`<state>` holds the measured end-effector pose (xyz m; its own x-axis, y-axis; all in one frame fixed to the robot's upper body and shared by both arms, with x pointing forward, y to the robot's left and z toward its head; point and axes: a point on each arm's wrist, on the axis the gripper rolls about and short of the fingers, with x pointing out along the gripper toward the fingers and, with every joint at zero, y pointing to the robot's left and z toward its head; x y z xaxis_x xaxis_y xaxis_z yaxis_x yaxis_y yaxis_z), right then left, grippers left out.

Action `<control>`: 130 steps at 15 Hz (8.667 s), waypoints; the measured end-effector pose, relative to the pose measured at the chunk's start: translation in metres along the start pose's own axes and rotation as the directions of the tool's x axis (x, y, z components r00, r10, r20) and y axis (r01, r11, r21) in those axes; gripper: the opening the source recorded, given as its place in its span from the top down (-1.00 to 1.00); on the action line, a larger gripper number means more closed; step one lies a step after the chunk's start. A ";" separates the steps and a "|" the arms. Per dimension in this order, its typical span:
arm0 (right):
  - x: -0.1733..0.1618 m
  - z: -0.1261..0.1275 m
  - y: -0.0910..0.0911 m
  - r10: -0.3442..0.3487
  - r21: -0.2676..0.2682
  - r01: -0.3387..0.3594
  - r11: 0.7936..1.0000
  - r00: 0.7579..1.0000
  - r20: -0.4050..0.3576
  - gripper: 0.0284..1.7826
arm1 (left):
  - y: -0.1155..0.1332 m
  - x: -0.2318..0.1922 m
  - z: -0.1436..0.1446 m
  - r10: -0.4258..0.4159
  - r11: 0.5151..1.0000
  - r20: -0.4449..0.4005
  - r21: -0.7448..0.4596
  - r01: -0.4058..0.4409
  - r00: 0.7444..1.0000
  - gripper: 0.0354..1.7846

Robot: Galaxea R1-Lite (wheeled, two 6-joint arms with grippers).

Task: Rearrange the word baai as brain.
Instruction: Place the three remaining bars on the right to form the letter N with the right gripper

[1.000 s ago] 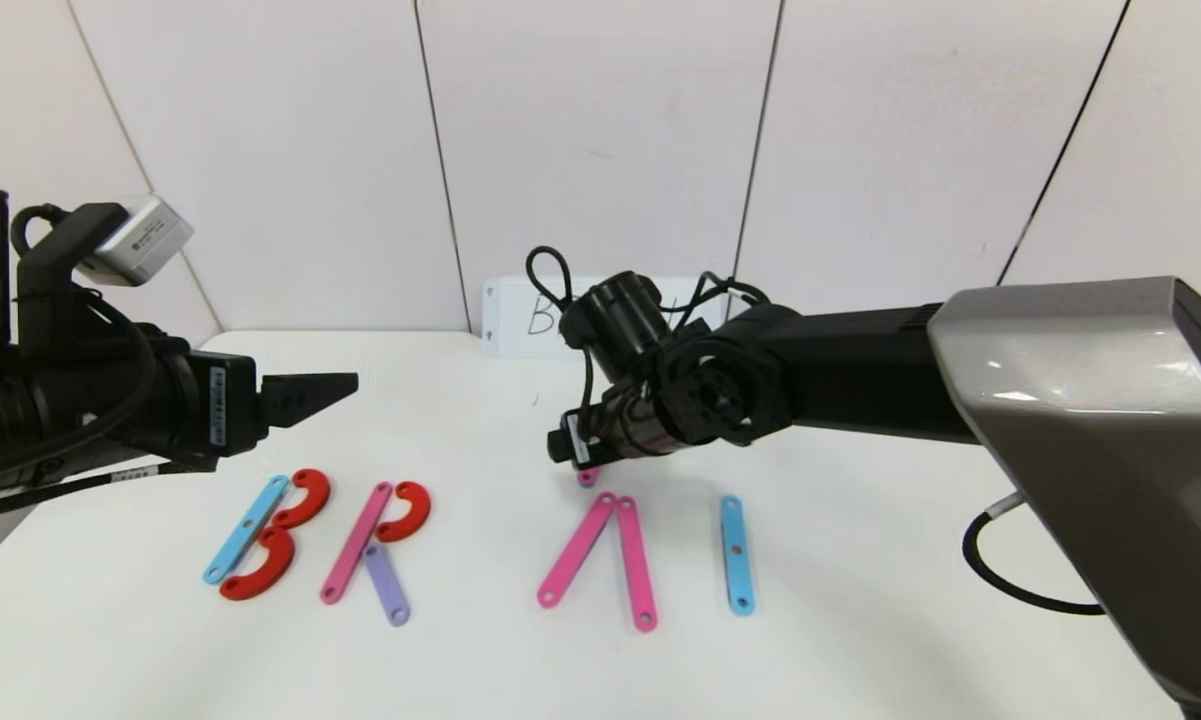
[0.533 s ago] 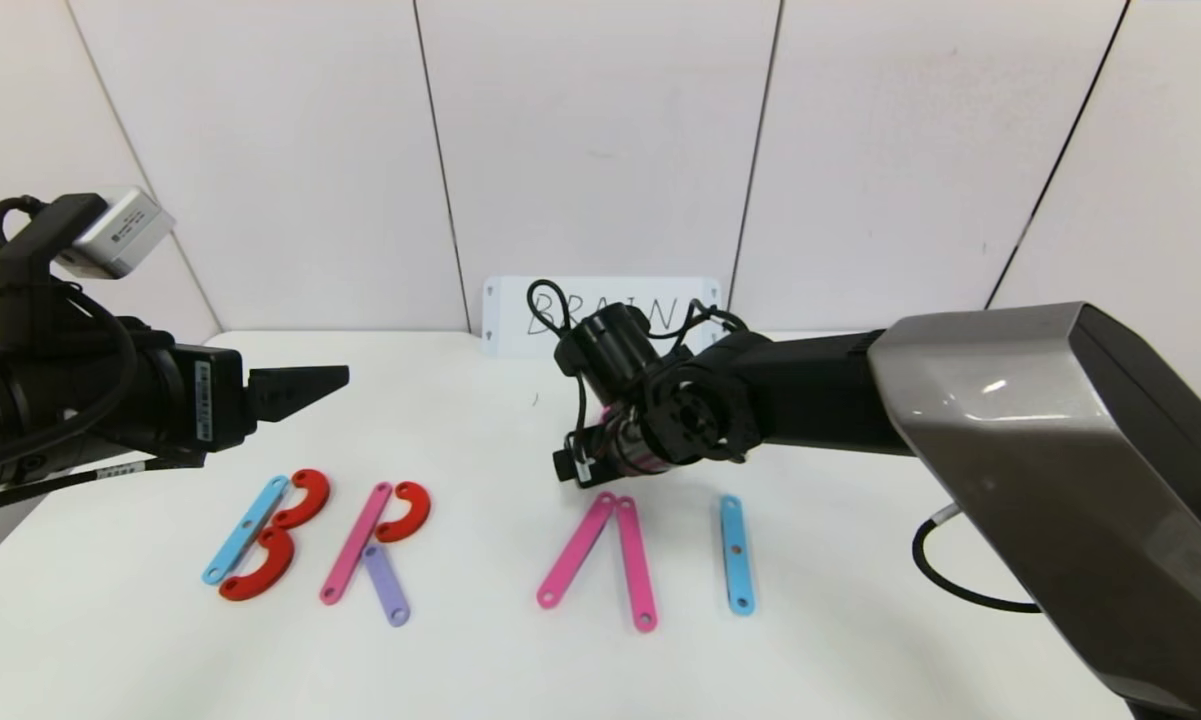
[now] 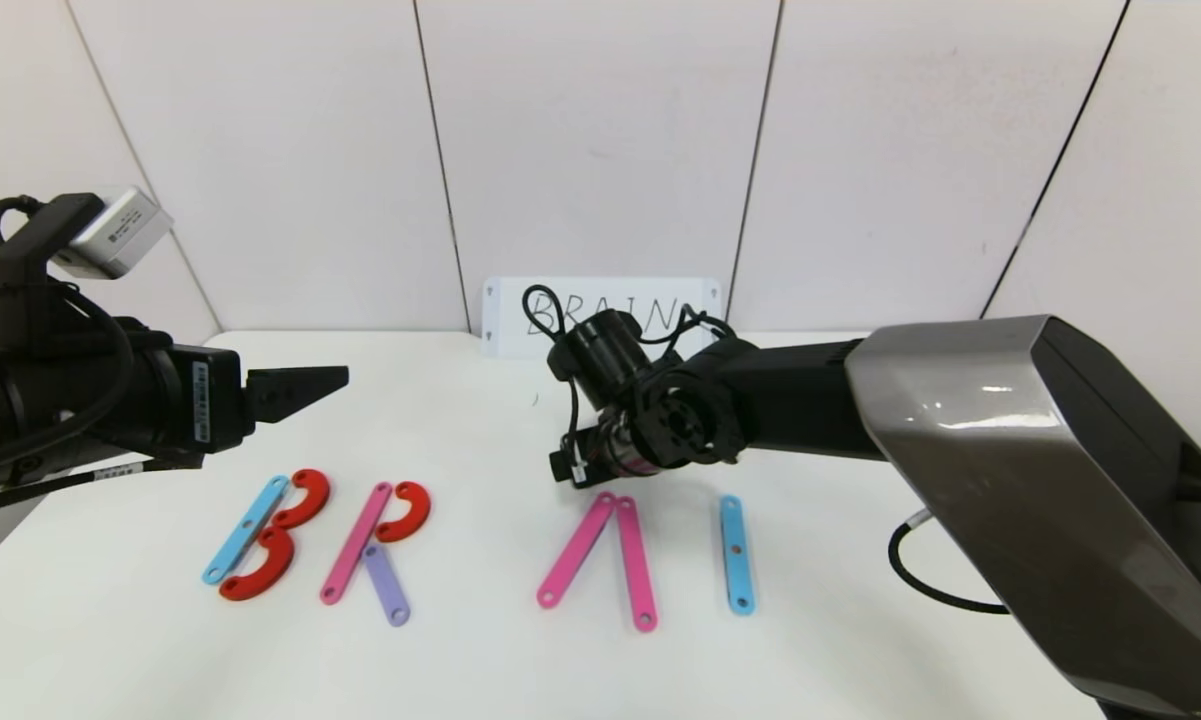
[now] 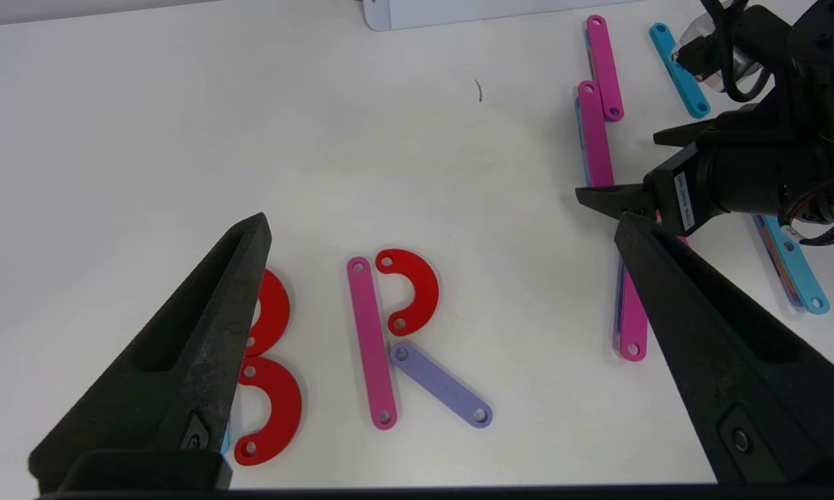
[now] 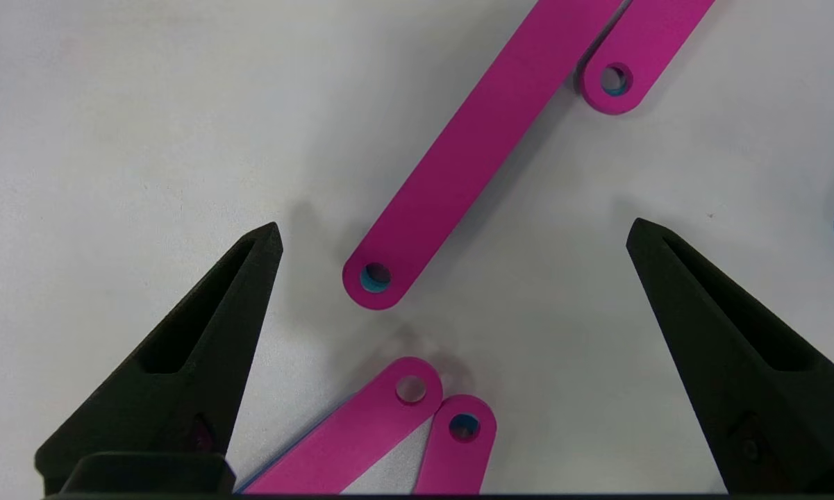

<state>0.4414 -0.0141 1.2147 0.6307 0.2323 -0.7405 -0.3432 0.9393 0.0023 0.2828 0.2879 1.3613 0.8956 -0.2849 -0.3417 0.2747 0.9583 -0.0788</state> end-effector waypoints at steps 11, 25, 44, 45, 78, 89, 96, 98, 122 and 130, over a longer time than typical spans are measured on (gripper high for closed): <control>0.013 0.000 0.005 0.004 -0.001 -0.004 1.000 1.000 0.008 -0.95 | -0.001 -0.003 -0.001 -0.014 1.000 -0.005 0.002 0.014 1.000 -0.94; 0.023 0.001 0.000 -0.012 0.011 0.012 1.000 1.000 0.022 -0.95 | -0.002 -0.003 -0.003 -0.020 1.000 -0.012 0.004 0.020 1.000 -0.94; 0.023 0.010 -0.019 -0.075 0.045 0.073 0.996 0.996 0.048 0.69 | -0.006 -0.005 -0.006 -0.064 0.998 -0.029 0.008 0.064 0.998 -0.94; 0.022 0.012 -0.022 -0.084 0.053 0.081 0.995 0.995 0.057 0.69 | -0.006 -0.005 -0.007 -0.067 0.998 -0.031 0.010 0.068 0.997 -0.94; -0.132 -0.123 -0.111 -0.277 0.204 0.293 0.934 0.955 -0.102 0.69 | -0.008 -0.002 -0.008 -0.086 0.996 -0.044 0.010 0.087 0.995 -0.94; -0.102 -0.122 -0.105 -0.280 0.192 0.301 0.934 0.952 -0.126 0.69 | -0.008 -0.002 -0.008 -0.086 0.996 -0.040 0.011 0.086 0.996 -0.94; -0.090 -0.125 -0.102 -0.276 0.187 0.299 0.936 0.951 -0.140 0.37 | -0.008 -0.003 -0.007 -0.084 0.996 -0.038 0.011 0.085 0.996 -0.94; -0.083 -0.128 -0.100 -0.275 0.188 0.300 0.935 0.950 -0.146 0.02 | -0.008 -0.003 -0.007 -0.084 0.996 -0.036 0.010 0.084 0.996 -0.94; 0.007 0.008 -0.105 -0.298 0.132 0.281 0.951 0.945 0.138 -0.93 | -0.007 0.003 -0.009 -0.079 0.997 -0.055 0.007 0.080 0.995 -0.94; 0.038 0.000 -0.118 -0.312 0.144 0.297 0.944 0.945 0.100 -0.94 | -0.006 0.009 -0.012 -0.077 0.997 -0.077 0.007 0.078 0.994 -0.94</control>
<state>0.5056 -0.1157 1.1863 0.7726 -0.0487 -0.6330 -0.0368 0.9919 -0.1212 0.2848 0.2797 1.3477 0.8424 -0.3549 -0.4055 0.3458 0.9331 -0.0984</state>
